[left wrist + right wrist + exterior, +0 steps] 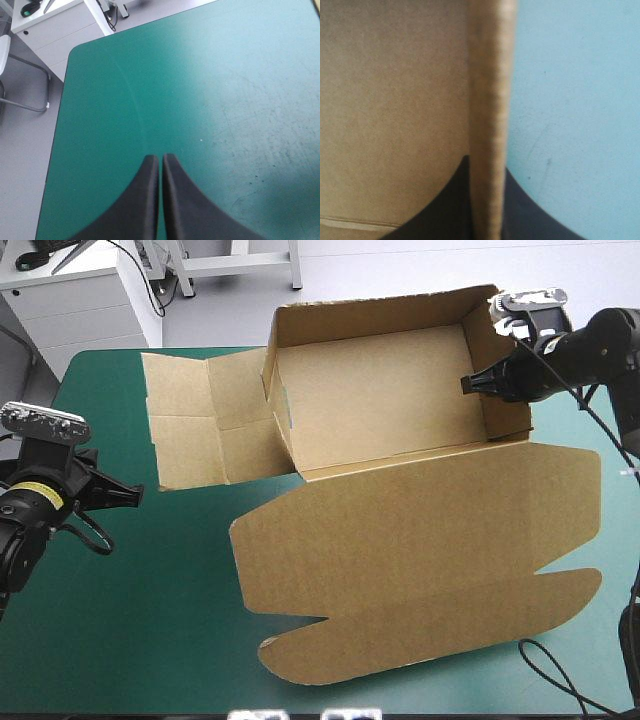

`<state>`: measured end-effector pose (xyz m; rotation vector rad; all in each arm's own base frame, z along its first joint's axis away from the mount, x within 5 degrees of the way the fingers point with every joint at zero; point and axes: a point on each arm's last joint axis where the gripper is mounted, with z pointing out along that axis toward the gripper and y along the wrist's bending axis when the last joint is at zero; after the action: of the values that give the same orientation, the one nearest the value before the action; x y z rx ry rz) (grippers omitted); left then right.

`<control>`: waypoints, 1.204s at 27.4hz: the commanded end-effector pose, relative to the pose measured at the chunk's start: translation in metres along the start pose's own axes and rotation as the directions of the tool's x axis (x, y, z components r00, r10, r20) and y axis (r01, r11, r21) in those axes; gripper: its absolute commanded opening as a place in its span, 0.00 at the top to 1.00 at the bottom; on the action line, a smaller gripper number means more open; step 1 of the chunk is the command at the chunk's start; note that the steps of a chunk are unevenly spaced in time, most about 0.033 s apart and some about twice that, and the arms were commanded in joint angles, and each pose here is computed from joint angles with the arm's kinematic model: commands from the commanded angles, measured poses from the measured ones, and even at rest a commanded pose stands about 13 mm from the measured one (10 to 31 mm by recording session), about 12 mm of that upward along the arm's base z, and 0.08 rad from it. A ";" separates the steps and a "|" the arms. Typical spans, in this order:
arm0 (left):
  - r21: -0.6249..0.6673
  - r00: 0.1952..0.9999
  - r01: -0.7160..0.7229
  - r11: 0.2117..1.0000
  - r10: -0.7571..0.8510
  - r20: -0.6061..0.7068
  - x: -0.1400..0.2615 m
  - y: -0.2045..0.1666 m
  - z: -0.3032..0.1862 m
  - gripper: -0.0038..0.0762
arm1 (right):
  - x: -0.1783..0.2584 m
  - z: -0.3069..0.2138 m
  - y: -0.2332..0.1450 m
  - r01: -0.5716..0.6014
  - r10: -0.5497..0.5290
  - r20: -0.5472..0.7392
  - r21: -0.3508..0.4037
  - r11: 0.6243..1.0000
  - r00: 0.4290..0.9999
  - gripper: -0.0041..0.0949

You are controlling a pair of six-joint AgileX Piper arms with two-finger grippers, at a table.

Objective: Fold the box

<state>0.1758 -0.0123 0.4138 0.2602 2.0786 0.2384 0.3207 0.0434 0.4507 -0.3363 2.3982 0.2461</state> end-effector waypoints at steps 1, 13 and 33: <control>-0.022 0.994 0.006 1.000 -0.003 0.113 -0.013 0.004 -0.007 0.94 | -0.002 -0.038 0.006 0.011 -0.010 0.105 -0.008 1.000 0.994 0.98; 0.008 0.999 0.012 1.000 -0.012 0.046 -0.016 -0.003 0.030 0.93 | 0.000 -0.040 0.007 0.024 -0.023 0.106 -0.009 1.000 0.994 0.98; 0.638 0.899 0.419 0.646 -0.393 -0.193 0.024 0.043 0.126 0.93 | 0.007 -0.043 0.013 0.027 -0.021 0.105 -0.052 0.998 0.994 0.98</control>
<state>0.2724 0.0496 0.3269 0.1818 2.2693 -0.6917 0.3023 0.0420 0.4570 -0.3711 2.3719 0.2654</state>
